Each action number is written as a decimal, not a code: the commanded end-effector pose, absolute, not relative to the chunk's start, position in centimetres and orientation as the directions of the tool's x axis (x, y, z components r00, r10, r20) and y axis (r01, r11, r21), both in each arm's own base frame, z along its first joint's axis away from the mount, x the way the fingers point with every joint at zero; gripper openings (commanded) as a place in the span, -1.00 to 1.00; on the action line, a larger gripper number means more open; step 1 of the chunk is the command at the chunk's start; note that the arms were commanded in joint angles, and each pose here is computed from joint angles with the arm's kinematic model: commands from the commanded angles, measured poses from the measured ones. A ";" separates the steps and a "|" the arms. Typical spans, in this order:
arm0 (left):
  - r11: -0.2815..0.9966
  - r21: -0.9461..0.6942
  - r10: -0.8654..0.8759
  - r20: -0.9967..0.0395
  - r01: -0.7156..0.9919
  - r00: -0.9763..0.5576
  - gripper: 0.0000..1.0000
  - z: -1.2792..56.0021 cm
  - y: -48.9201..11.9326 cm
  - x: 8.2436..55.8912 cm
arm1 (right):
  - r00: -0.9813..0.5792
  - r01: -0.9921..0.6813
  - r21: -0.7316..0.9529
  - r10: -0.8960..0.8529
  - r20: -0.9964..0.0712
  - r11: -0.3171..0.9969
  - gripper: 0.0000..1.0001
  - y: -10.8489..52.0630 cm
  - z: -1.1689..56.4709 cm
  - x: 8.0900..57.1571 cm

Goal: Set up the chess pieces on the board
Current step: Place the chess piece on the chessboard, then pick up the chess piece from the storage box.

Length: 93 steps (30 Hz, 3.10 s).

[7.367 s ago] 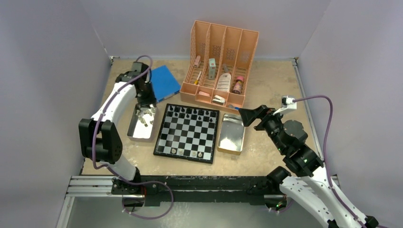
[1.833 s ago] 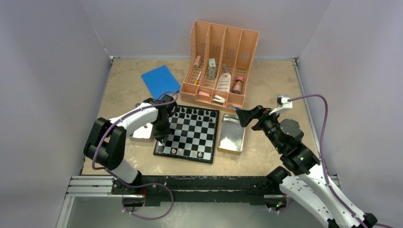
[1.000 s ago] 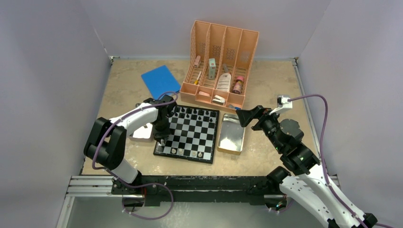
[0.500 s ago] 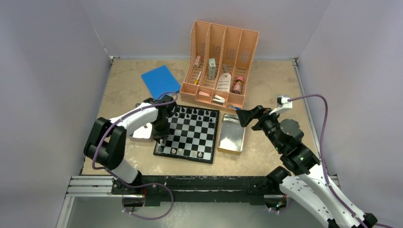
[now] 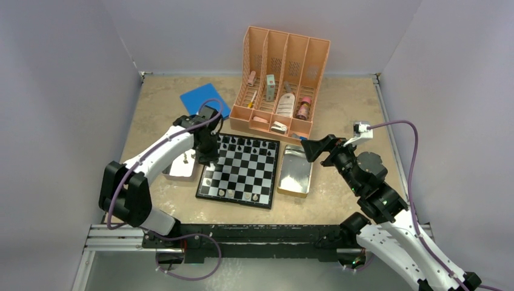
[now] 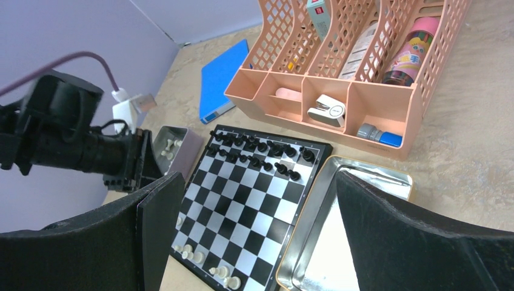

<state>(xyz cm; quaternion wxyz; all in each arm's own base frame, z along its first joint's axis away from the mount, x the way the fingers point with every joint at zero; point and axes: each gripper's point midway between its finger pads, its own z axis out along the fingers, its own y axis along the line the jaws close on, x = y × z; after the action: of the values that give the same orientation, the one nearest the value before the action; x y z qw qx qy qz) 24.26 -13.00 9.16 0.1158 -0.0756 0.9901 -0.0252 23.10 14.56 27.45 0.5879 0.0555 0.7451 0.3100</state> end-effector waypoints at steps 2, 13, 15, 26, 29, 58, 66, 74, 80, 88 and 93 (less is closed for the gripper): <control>0.979 -0.144 -0.190 -0.380 -0.145 -0.905 -0.54 13.5 -11.8 28.3 | -0.250 -0.320 0.528 0.467 -0.848 0.787 0.94 14.7 29.5 23.2; 0.938 -0.155 -0.345 -0.464 -0.309 -0.816 -0.59 14.5 -2.7 33.2 | -0.258 -0.334 0.524 0.459 -0.850 0.783 0.95 14.8 29.5 22.9; 0.933 -0.154 -0.359 -0.455 -0.324 -0.815 -0.59 13.6 -2.0 33.8 | -0.256 -0.335 0.526 0.461 -0.850 0.782 0.95 14.8 29.5 22.9; 0.935 -0.182 -0.349 -0.318 -0.305 -0.882 -0.58 8.8 -2.7 34.4 | -0.262 -0.342 0.524 0.456 -0.850 0.780 0.95 15.0 29.3 22.9; 0.935 -0.188 -0.346 -0.291 -0.301 -0.892 -0.57 8.0 -3.0 34.2 | -0.261 -0.344 0.524 0.457 -0.850 0.779 0.95 15.0 29.4 22.9; 0.930 -0.087 -0.367 -0.211 -0.357 -0.906 -0.87 5.6 -1.8 33.0 | -0.245 -0.357 0.522 0.462 -0.852 0.774 0.95 14.9 30.0 22.6; 0.932 -0.124 -0.363 -0.287 -0.341 -0.887 -0.87 9.2 -2.2 33.1 | -0.247 -0.347 0.524 0.463 -0.851 0.778 0.95 14.8 29.8 22.7; 0.963 -0.161 -0.258 -0.315 -0.217 -0.913 -0.88 12.1 -6.3 33.2 | -0.259 -0.314 0.524 0.459 -0.850 0.792 0.94 14.7 29.2 23.3; 0.979 -0.171 -0.161 -0.302 -0.113 -0.940 -0.88 13.2 -10.8 32.2 | -0.265 -0.262 0.539 0.477 -0.838 0.800 0.94 14.2 28.7 23.7; 0.976 -0.217 -0.076 -0.292 -0.011 -0.953 -0.88 14.4 -16.1 28.8 | -0.244 -0.278 0.539 0.485 -0.840 0.795 0.94 14.0 29.5 23.3; 0.976 -0.217 -0.034 -0.259 0.024 -0.965 -0.88 13.8 -18.4 26.2 | -0.237 -0.291 0.538 0.486 -0.841 0.791 0.94 14.0 29.7 23.2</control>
<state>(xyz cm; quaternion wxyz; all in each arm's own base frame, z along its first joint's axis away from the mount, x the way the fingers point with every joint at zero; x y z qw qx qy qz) 28.23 -16.90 12.82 0.1367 -0.0002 0.9860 -0.0952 23.17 14.17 27.39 0.5907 0.0626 0.7454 0.3026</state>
